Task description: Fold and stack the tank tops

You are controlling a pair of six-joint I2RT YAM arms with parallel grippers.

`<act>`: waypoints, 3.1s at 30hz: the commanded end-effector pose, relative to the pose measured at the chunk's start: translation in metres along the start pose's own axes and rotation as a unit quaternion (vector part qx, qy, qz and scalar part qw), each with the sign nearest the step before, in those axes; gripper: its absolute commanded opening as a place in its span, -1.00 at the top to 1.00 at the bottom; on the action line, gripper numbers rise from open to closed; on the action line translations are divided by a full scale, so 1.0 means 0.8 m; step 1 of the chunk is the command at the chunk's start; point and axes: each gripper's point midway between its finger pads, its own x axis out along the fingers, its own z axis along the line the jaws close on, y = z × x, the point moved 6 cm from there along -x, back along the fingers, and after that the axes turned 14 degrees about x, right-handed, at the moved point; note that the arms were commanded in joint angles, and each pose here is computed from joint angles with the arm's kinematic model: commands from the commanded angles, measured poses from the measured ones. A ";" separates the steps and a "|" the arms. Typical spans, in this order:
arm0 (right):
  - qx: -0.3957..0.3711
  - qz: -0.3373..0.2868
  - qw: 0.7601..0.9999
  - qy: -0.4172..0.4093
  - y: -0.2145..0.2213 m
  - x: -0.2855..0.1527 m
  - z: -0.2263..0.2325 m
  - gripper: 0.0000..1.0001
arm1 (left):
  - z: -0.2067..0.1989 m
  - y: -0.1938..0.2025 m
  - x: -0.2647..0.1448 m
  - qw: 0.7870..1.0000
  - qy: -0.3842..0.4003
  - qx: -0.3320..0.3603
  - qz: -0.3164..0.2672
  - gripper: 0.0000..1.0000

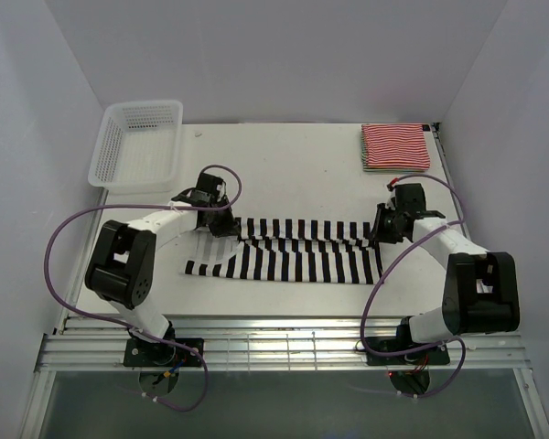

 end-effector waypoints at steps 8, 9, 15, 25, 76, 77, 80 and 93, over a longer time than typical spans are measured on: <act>-0.008 -0.015 1.000 -0.014 0.001 -0.038 0.009 -0.51 | -0.019 -0.005 -0.045 1.000 0.026 0.007 0.000 -0.95; -0.011 -0.024 0.999 -0.022 -0.004 -0.046 0.013 -0.63 | -0.024 -0.011 -0.058 0.999 0.033 0.011 -0.013 -0.96; -0.037 -0.037 0.991 -0.124 -0.025 -0.070 0.056 -0.80 | -0.024 -0.030 -0.070 0.999 0.007 0.015 -0.042 -0.96; -0.068 0.037 0.987 -0.141 -0.009 -0.004 0.090 -0.80 | 0.005 -0.049 0.011 0.999 -0.040 -0.035 0.011 -0.96; -0.184 0.151 0.928 -0.286 0.198 -0.128 0.224 -0.80 | -0.228 -0.265 -0.018 0.934 0.257 0.170 -0.180 -0.96; -0.180 0.146 0.930 -0.286 0.195 -0.135 0.217 -0.80 | -0.231 -0.263 -0.030 0.932 0.263 0.173 -0.181 -0.96; -0.169 0.136 0.937 -0.274 0.187 -0.137 0.196 -0.80 | -0.236 -0.252 -0.070 0.931 0.266 0.177 -0.177 -0.96; -0.120 0.209 0.941 -0.238 0.200 -0.110 0.111 -0.80 | -0.124 0.084 -0.115 0.988 0.145 0.035 0.040 -0.96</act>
